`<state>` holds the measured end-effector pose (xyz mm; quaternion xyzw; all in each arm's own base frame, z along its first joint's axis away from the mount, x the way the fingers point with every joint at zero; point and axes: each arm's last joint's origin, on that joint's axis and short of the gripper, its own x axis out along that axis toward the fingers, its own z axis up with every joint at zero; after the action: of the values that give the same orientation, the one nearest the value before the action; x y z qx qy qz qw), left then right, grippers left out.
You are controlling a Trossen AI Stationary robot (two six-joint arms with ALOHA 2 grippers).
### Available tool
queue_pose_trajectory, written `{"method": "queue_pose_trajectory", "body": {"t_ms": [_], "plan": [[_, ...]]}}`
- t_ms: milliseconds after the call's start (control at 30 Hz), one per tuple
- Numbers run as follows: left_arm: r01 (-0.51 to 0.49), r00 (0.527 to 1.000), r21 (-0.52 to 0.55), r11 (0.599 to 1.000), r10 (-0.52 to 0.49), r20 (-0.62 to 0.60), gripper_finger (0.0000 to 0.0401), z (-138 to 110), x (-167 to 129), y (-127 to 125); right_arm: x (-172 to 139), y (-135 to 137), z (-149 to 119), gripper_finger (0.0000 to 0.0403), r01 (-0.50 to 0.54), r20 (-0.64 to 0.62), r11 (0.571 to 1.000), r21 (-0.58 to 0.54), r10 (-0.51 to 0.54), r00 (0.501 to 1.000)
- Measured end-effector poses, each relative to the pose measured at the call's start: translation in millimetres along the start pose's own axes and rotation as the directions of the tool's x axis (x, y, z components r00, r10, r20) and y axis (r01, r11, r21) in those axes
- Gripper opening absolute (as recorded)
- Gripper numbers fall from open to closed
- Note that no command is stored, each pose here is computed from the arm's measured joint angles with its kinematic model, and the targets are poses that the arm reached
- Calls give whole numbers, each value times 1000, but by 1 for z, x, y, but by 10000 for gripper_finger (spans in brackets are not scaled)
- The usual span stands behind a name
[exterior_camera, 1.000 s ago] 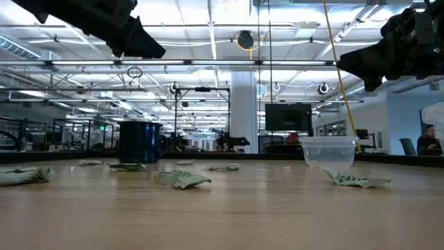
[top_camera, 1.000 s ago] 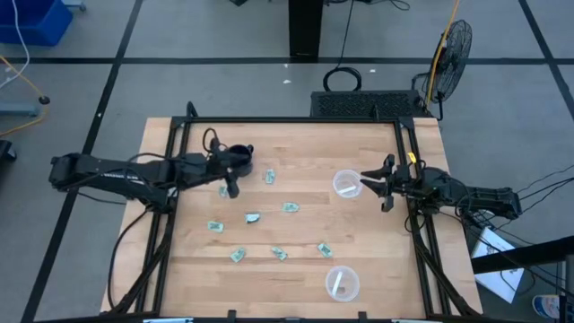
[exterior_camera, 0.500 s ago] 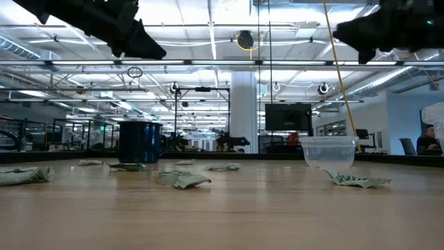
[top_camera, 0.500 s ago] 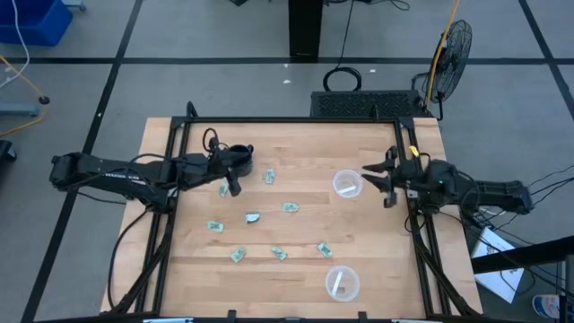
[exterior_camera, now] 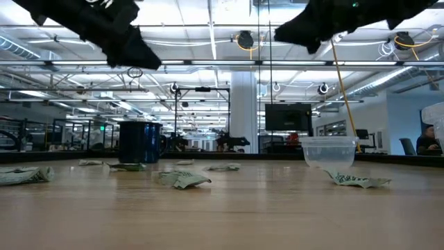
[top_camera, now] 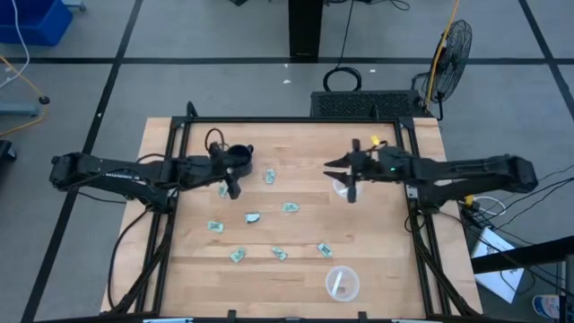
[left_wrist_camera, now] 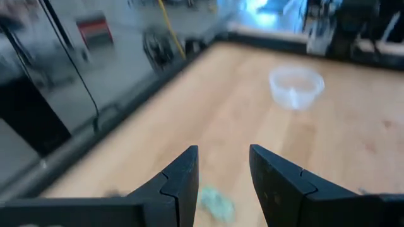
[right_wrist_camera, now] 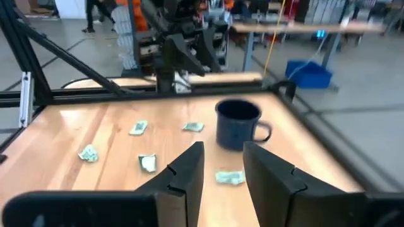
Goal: Pick and place Stevia / Truvia into bins
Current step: Put the light green stevia packet into the top transparent container
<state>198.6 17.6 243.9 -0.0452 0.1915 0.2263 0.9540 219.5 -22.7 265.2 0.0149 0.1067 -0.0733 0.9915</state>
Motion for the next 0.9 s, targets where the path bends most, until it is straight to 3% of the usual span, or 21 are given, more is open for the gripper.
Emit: {"method": "queue_pose_trajectory", "body": {"t_ms": [167, 333, 433, 567, 700, 900], "plan": [[76, 982, 23, 997, -70, -175, 147, -16, 0, 0, 19, 1, -14, 105, 7, -72, 998, 61, -3, 997], [151, 950, 39, 988, -134, -283, 147, -26, -4, -3, 31, 0, -29, 105, 11, -142, 1000, -16, -13, 990], [146, 933, 15, 989, -133, -334, 147, -31, -6, -4, 40, -3, -32, 105, 44, -122, 999, -21, -47, 991], [39, 897, -131, 991, -92, -431, 147, -44, -9, -1, 53, -5, -38, 105, 102, -102, 993, -64, -108, 989], [-152, 879, -200, 968, 40, -475, 147, -68, -8, 7, 66, -6, -46, 105, 141, -85, 979, -144, -155, 984], [-269, 817, -221, 937, 101, -568, 147, -116, -8, 17, 86, -18, -57, 105, 186, -12, 981, -55, -187, 982]]}}
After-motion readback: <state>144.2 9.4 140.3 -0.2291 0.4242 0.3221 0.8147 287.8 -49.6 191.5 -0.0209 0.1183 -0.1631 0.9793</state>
